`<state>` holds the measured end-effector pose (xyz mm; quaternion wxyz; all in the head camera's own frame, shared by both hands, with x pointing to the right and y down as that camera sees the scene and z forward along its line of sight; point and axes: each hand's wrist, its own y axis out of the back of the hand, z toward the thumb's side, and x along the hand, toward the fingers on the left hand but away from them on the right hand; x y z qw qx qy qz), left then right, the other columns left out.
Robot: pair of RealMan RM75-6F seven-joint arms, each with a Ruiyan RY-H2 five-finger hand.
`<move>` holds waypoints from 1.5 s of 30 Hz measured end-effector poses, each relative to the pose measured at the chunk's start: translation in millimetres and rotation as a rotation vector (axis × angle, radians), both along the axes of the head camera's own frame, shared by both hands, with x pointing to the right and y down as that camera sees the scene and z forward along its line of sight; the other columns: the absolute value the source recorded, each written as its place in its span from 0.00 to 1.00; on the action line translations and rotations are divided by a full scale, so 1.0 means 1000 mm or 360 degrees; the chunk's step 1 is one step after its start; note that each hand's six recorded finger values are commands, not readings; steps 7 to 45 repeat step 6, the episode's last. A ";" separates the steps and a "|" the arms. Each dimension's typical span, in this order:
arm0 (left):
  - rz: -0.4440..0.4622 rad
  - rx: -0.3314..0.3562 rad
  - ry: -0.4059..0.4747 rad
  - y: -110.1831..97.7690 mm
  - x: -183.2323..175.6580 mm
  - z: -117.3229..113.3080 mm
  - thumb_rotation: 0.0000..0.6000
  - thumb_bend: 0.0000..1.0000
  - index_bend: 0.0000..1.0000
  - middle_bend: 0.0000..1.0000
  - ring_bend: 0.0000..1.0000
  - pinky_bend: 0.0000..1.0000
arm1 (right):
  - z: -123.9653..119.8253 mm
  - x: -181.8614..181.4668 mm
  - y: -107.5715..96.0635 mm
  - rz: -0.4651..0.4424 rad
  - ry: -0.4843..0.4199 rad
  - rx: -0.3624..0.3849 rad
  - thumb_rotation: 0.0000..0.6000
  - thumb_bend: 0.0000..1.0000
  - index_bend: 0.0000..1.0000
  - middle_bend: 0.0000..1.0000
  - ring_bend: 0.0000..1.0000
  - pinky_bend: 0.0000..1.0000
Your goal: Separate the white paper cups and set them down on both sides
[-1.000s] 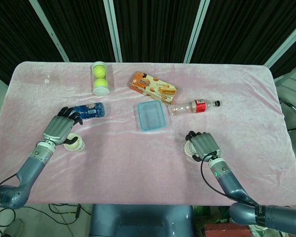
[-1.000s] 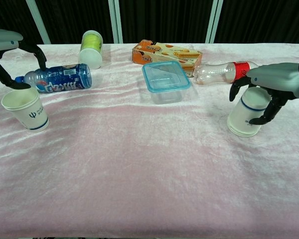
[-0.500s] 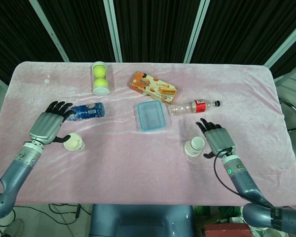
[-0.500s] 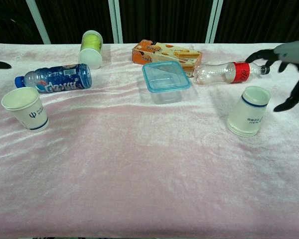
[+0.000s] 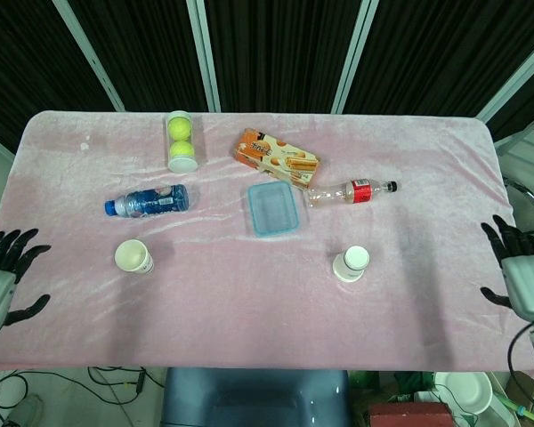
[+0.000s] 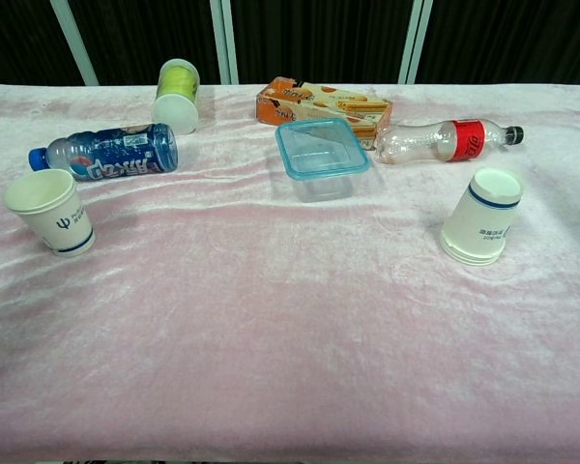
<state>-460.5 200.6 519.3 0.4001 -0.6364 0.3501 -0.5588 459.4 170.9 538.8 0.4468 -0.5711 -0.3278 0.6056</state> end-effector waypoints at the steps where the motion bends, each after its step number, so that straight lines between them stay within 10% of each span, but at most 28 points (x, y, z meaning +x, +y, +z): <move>1: -0.0012 0.0004 0.0005 0.006 -0.005 -0.001 1.00 0.22 0.19 0.04 0.00 0.00 | -0.002 0.004 0.008 -0.0005 -0.0002 0.0008 1.00 0.04 0.06 0.00 0.11 0.19; 6: -0.0029 0.0029 0.0090 0.026 -0.022 0.001 1.00 0.22 0.19 0.04 0.00 0.00 | -0.002 0.008 0.041 -0.0005 -0.0037 -0.0013 1.00 0.04 0.06 0.00 0.11 0.19; 45: -0.0029 0.0029 0.0090 0.026 -0.022 0.001 1.00 0.22 0.19 0.04 0.00 0.00 | -0.002 0.008 0.041 -0.0005 -0.0037 -0.0013 1.00 0.04 0.06 0.00 0.11 0.19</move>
